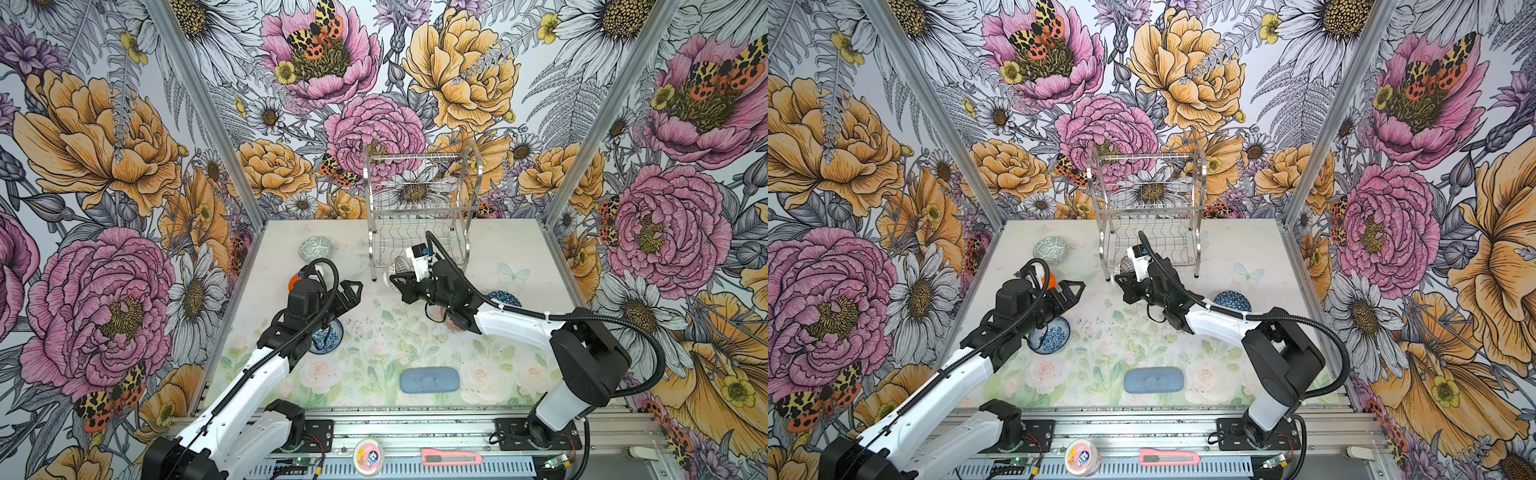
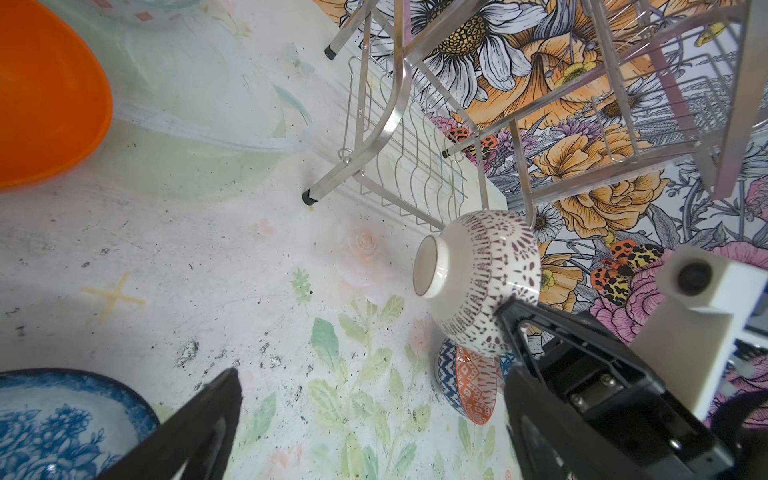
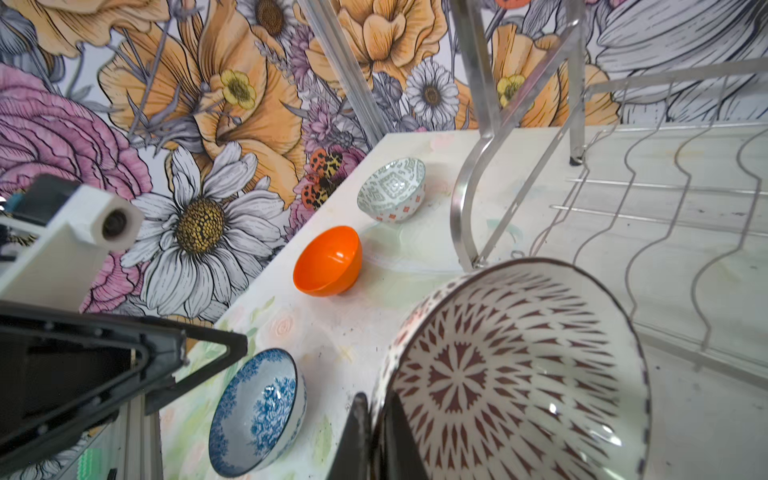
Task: Load the bowls into the dish rack
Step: 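Carry the red radial-patterned bowl with the right gripper into the rack slots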
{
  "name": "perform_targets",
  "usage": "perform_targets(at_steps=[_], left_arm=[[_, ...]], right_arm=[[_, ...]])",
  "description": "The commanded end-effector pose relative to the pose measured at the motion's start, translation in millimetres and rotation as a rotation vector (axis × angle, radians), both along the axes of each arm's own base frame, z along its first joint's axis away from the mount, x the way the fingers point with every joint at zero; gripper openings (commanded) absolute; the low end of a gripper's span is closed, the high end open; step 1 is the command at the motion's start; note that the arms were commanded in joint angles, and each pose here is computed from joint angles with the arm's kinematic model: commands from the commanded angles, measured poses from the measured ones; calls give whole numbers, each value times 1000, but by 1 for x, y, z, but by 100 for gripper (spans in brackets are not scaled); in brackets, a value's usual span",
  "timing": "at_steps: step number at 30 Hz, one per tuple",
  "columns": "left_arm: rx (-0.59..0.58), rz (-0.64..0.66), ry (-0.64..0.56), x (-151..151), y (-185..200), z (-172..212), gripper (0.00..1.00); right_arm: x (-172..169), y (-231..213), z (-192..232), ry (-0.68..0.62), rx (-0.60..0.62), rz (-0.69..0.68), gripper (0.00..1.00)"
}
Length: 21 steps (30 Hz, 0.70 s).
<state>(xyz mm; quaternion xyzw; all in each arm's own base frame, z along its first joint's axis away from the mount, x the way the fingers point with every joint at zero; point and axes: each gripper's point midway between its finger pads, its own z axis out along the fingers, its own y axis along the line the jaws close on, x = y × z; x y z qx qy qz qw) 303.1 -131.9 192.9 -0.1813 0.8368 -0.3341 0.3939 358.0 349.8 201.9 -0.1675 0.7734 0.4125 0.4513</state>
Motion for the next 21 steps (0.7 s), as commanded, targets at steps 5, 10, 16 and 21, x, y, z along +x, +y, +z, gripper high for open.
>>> perform_targets(at_steps=[5, 10, 16, 21], left_arm=[[8, 17, -31, 6, 1, 8, 99], [21, 17, -26, 7, 2, 6, 99], [31, 9, -27, 10, 0, 6, 99], [37, 5, -24, 13, 0, 5, 99]], right_arm=[[20, 5, 51, -131, 207, 26, 0], [36, -1, 49, -108, 284, 20, 0], [54, -9, 48, -88, 439, 27, 0], [63, -9, 47, -83, 483, 46, 0]])
